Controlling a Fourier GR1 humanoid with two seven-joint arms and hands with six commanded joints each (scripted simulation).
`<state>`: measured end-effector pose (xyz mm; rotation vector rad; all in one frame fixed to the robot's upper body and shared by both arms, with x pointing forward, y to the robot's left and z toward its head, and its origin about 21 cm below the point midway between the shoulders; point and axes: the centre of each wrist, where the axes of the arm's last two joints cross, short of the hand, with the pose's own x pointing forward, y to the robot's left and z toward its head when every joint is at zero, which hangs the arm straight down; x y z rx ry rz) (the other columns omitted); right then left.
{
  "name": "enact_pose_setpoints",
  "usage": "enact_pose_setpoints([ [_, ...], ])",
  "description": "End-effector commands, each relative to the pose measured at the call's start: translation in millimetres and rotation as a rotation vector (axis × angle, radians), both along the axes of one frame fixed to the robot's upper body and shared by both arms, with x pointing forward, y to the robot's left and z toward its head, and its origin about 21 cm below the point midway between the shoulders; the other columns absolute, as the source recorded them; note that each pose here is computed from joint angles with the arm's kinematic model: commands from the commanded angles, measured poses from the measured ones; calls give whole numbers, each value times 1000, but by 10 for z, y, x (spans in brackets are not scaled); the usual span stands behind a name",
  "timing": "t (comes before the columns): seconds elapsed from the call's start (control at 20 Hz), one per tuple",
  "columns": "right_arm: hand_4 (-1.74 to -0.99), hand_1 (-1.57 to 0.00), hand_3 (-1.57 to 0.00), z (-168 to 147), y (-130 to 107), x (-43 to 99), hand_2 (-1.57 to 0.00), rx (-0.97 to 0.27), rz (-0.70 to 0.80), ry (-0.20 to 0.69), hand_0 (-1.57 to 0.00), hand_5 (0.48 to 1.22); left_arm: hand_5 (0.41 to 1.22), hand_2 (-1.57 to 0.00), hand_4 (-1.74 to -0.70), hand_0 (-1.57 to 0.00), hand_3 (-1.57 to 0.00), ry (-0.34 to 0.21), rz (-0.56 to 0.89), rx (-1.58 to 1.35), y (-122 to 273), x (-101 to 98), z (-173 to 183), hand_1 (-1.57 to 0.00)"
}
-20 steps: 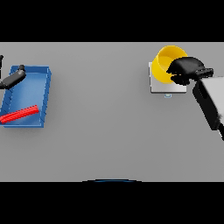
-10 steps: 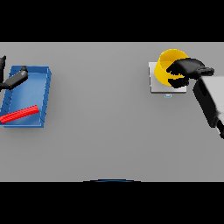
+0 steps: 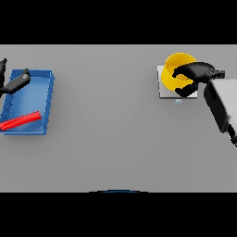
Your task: Pick up the red beaker and tilt it to pour out 1 green nut into yellow bowl. Pick up the yellow bowl and place it on the metallic measuring scale.
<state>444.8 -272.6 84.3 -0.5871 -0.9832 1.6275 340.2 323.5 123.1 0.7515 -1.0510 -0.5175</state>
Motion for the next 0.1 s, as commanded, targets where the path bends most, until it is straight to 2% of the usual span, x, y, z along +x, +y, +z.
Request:
enact_pose_setpoints([
  [0.0, -1316, -59, -365, -12, -22, -8, -142, -4, 0, 2, -66, 735, 734, 1, -820, 1, 1, -1, 7, 2, 17, -3, 39, 1],
  [0.05, -1308, -47, -348, 19, -12, 13, -115, -12, -4, -2, -53, 733, 734, 1, -821, 1, 1, -1, 10, 1, 16, 4, 34, 1],
])
